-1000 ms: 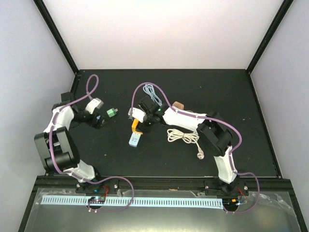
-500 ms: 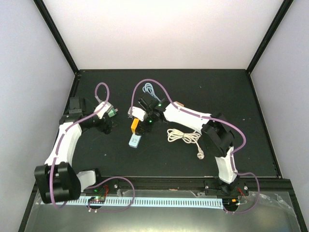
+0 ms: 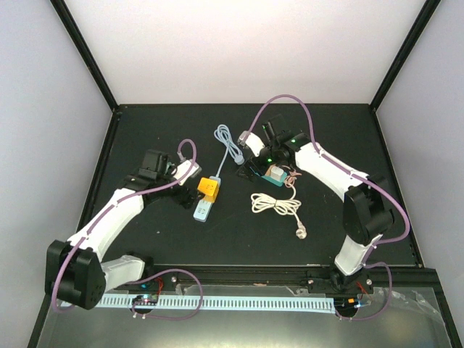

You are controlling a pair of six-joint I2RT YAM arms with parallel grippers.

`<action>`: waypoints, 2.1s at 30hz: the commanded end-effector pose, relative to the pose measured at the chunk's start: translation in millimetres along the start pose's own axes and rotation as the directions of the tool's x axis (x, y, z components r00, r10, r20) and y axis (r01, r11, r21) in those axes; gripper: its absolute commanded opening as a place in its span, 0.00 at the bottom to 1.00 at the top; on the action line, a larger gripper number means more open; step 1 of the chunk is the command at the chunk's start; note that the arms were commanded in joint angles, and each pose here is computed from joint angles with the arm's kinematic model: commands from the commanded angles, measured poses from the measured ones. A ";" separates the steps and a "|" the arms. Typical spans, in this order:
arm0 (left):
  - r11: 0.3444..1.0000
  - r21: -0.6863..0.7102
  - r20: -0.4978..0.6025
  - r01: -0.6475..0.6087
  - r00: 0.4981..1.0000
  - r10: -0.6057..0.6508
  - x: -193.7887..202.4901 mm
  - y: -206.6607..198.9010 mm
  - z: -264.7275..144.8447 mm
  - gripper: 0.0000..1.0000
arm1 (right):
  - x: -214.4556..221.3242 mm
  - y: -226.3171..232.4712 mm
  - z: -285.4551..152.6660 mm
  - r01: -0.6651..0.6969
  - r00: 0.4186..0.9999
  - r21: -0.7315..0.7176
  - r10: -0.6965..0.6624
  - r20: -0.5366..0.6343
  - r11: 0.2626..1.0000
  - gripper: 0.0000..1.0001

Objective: Pull the plug off the socket

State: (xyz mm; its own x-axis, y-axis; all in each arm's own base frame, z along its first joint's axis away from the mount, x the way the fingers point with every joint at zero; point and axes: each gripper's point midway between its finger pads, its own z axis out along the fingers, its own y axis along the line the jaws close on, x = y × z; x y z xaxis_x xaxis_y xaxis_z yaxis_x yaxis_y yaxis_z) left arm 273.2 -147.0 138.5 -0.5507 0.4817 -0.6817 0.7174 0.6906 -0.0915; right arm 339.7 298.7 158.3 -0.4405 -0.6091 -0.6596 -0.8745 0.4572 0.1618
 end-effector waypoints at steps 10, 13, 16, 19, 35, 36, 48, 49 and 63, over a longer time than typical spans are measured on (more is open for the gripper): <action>0.995 -0.067 -0.159 0.080 0.983 -0.090 -6.3 2.7 50.2 0.99 | -2.8 -7.5 -25.2 -0.033 0.996 0.026 0.030 0.090 0.999 1.00; 0.993 -0.097 -0.168 0.066 0.982 -0.082 -9.4 5.8 58.2 0.99 | -3.5 -9.1 -25.5 -0.033 0.995 0.035 0.029 0.092 0.999 1.00; 0.992 -0.120 -0.167 0.039 0.984 -0.059 -15.4 3.8 63.8 0.99 | -3.7 -10.1 -24.6 -0.035 0.995 0.036 0.032 0.090 0.999 1.00; 0.988 -0.150 -0.161 0.021 0.986 -0.046 -22.4 3.6 66.0 0.96 | -2.3 -11.4 -22.7 -0.042 0.996 0.038 0.038 0.085 0.998 1.00; 0.976 -0.176 -0.297 -0.126 0.952 0.069 7.7 9.3 55.0 0.60 | 8.3 -9.0 -11.6 0.028 0.998 0.004 -0.028 0.048 1.000 0.99; 0.976 -0.165 -0.304 -0.142 0.949 0.087 11.0 7.3 53.0 0.59 | 9.9 -7.3 -10.4 0.040 0.998 -0.006 -0.040 0.046 0.999 0.98; 0.959 0.137 -0.321 -0.247 0.905 0.279 52.8 -24.6 27.0 0.51 | 17.8 41.0 2.1 0.228 0.972 -0.192 -0.213 0.095 0.954 0.91; 0.951 0.185 -0.313 -0.249 0.902 0.297 56.7 -29.4 23.9 0.50 | 20.6 46.0 4.4 0.243 0.969 -0.205 -0.227 0.098 0.948 0.90; 0.828 0.461 -0.258 -0.320 0.844 0.469 92.3 -44.4 7.0 0.49 | 30.0 112.0 49.2 0.480 0.876 -0.245 -0.449 0.176 0.842 0.86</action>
State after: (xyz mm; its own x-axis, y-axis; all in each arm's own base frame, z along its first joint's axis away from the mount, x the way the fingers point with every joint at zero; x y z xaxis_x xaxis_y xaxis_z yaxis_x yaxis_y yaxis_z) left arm 236.9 -150.2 90.4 -0.2629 0.8276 -0.4960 0.9597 0.2774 -0.0457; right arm 239.8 340.6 117.4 -0.0766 -0.6703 -0.7381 -0.9947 0.0003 0.1029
